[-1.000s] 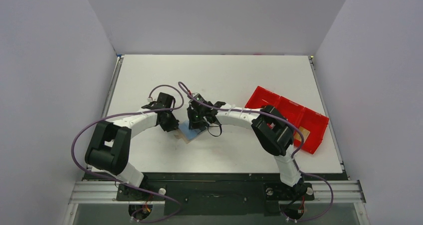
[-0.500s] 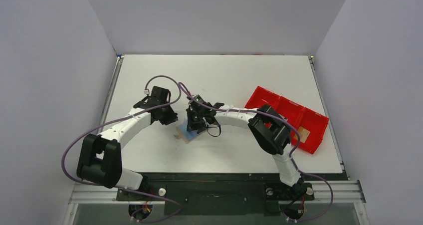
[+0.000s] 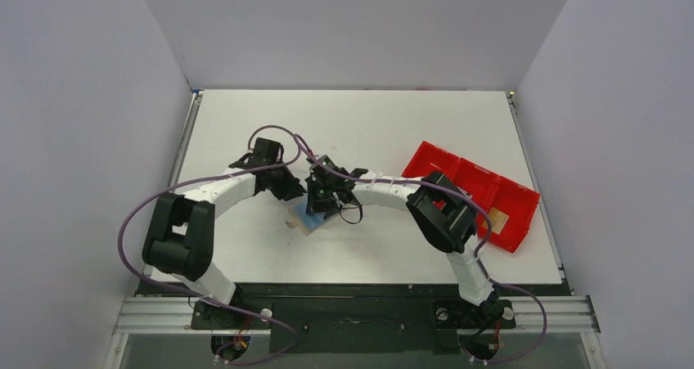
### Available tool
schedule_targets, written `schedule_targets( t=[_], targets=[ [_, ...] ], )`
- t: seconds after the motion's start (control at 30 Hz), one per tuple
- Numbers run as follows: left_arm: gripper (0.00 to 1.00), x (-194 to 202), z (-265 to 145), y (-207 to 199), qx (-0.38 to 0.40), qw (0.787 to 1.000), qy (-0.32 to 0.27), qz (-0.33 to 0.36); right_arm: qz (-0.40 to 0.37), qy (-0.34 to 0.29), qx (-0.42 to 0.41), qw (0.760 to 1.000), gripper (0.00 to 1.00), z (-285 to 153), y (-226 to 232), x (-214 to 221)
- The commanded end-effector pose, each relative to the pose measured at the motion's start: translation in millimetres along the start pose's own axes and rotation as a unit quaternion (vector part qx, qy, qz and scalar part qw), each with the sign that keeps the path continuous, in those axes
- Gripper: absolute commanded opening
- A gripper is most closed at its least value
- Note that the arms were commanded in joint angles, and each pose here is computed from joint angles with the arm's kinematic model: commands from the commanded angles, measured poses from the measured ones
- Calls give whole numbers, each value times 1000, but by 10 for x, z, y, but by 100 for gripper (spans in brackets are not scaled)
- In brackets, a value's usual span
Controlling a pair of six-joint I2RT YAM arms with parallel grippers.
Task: Take the credit cards out of the card holder
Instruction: Remove the credit card from the card holder.
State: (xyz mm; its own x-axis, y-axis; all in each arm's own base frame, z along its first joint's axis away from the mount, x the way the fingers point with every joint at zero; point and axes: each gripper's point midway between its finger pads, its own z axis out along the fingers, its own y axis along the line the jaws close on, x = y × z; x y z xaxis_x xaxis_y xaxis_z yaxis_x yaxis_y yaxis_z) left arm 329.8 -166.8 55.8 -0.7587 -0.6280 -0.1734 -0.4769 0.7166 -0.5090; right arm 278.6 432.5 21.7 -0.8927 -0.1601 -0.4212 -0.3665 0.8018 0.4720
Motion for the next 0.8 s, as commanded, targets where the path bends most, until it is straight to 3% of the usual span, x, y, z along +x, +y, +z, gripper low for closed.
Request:
schedule_targets(
  t=[0.0,0.37,0.57,0.77],
  targets=[
    [15,-62,75,-188,46,999,0,-17,3,-1,6,1000,2,68,-60,30],
    [13,36,292,278,-42,999,10,-23,-10,-18,14,1000,2,-59,-27,-84],
    [11,50,300,387,-62,998,15,-16,-12,-52,17,998,4,-386,-13,-308],
    [11,67,301,420,-65,998,19,-12,13,-89,15,996,23,-781,-201,-509]
  ],
)
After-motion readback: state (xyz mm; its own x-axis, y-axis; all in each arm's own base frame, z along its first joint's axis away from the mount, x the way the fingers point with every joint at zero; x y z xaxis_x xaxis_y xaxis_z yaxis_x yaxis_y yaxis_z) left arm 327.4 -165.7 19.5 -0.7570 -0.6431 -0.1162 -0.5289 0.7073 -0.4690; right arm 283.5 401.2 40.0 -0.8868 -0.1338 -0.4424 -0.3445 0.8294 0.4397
